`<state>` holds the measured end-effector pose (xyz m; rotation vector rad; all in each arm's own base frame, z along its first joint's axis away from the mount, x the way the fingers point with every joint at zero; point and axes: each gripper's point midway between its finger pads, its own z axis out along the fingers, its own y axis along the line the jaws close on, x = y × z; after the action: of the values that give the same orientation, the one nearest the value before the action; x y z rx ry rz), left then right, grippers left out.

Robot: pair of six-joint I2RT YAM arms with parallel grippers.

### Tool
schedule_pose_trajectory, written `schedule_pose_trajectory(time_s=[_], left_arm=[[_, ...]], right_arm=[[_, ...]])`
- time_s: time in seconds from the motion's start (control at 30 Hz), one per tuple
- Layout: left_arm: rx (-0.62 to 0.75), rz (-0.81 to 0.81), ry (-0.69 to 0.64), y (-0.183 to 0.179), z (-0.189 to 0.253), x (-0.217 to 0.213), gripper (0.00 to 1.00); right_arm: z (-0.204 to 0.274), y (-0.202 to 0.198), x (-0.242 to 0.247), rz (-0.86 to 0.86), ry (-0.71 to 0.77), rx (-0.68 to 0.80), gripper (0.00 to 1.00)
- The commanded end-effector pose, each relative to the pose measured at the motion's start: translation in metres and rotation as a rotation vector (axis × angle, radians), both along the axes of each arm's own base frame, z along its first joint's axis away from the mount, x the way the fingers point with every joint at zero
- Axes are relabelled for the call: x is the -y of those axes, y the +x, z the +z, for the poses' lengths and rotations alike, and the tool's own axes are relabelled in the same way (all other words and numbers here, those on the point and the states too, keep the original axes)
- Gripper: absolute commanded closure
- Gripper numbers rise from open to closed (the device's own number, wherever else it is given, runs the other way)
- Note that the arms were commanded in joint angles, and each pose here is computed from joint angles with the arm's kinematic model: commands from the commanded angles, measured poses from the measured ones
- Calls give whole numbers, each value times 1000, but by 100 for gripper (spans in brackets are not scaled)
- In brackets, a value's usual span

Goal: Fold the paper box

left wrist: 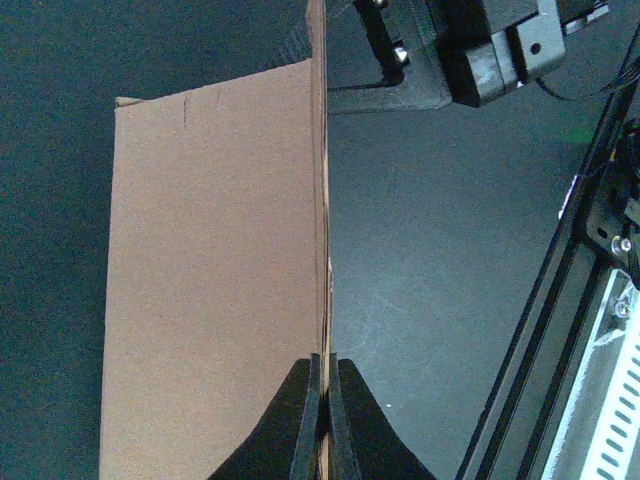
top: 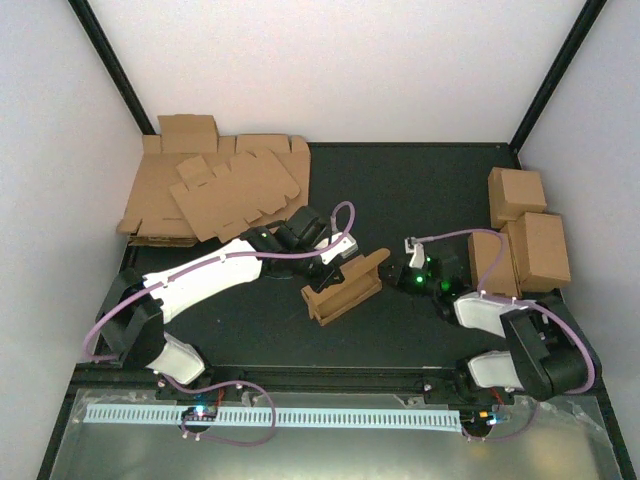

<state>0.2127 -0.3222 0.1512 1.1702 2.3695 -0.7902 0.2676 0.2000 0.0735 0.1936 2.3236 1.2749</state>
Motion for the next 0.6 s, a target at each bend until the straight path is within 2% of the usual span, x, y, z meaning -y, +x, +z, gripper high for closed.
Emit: schedule_pose_trajectory(time_s=[0.0,0.3,0.57], left_arm=[[22,-11,-67,6,21,11,98],[7,-12,-57,5,16,11,98],[-62,-31,24,-1,-17,6,99]], right_arm=[[15,-8,-8,51,46,54,98],[17,-15,-6,70,10,53,98],[-3,-15,24,-32,-175,60,98]])
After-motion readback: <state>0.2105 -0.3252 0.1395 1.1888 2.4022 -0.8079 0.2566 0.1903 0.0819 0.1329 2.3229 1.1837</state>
